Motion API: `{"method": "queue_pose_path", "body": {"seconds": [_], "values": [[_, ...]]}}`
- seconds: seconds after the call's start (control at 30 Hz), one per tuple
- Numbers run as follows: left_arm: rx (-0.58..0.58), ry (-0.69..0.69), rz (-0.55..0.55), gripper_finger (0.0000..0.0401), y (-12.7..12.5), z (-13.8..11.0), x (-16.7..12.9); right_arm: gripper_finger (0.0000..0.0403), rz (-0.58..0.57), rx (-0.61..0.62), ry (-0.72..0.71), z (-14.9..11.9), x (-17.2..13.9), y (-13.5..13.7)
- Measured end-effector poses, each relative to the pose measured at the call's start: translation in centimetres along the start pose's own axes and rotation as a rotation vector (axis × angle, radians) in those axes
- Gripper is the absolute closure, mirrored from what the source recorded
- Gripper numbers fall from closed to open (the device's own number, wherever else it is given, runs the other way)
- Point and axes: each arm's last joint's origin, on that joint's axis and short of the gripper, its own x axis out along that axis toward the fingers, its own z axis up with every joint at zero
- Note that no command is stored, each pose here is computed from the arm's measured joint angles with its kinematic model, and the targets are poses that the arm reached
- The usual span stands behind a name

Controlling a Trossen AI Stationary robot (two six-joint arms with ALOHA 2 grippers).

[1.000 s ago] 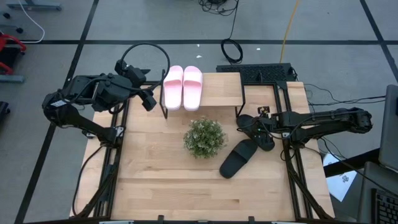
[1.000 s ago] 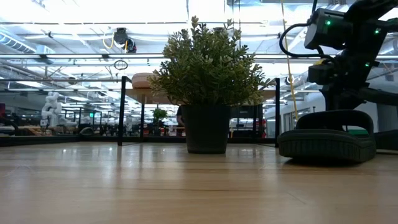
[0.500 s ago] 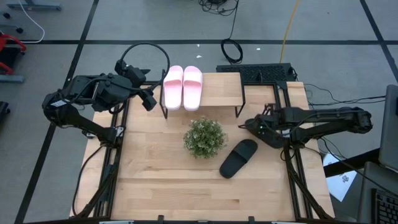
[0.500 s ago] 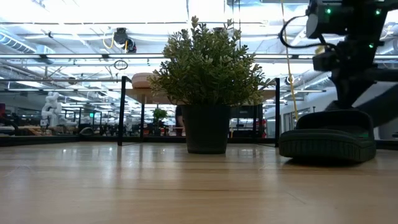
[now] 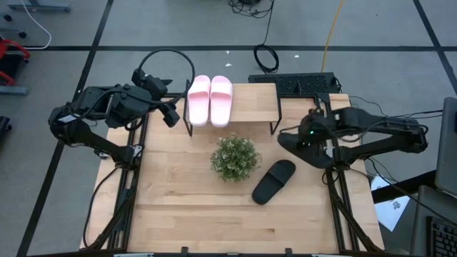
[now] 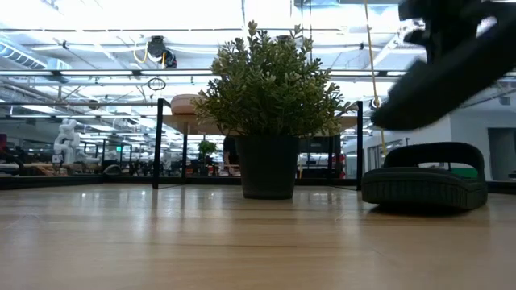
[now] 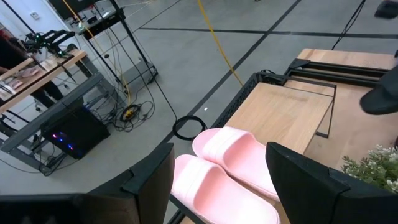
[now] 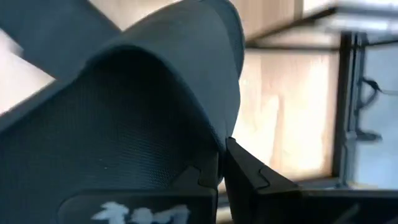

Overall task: Pick and place slides into the shelf
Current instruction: Put the top black slipper on the shelf

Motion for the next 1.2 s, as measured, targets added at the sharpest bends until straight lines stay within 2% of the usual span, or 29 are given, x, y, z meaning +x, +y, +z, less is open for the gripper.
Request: {"method": "queue_pose_path", "body": {"seconds": [0.1, 0.2, 0.33, 0.47, 0.6, 0.7, 0.83, 0.9, 1.0, 1.2], "values": [[0.0, 0.0, 0.0, 0.0146, 0.0, 0.0, 0.0, 0.0402, 0.047, 0.036, -0.125, 0.8, -2.3, -0.4], [0.0, 0.0, 0.0, 0.0146, 0.0, 0.0, 0.0, 0.0402, 0.021, 0.078, -0.298, 2.0, -4.3, -1.1], [0.007, 0.0, 0.0, 0.0146, 0.0, 0.0, 0.0, 0.0402, -0.166, 0.175, -0.547, 4.3, -6.1, -2.2], [0.007, 0.0, -0.001, 0.0146, 0.0, 0.0, 0.0, 0.0403, -0.355, 0.282, -0.652, 6.9, -6.0, -3.1], [0.009, 0.0, 0.0, 0.0146, 0.0, 0.0, 0.0, 0.0403, -0.459, 0.283, -0.608, 10.0, -3.8, -3.4], [0.009, 0.0, -0.001, 0.0146, 0.0, 0.0, 0.0, 0.0403, -0.535, 0.197, -0.471, 12.1, -0.9, -3.2], [0.012, 0.002, -0.001, 0.0146, 0.0, 0.0, 0.0, 0.0403, -0.719, 0.108, -0.272, 14.1, 1.3, -3.4], [0.016, 0.006, 0.0, 0.0146, 0.0, -0.1, 0.0, 0.0403, -0.754, 0.09, -0.25, 15.0, 1.2, -3.8], [0.025, 0.015, 0.001, 0.0146, 0.0, -0.2, 0.0, 0.0403, -0.751, 0.092, -0.278, 16.1, 0.3, -4.4], [0.028, 0.017, 0.001, 0.0146, 0.0, -0.2, 0.0, 0.0403, -0.789, 0.213, -0.311, 16.3, -1.5, -6.8]]}}
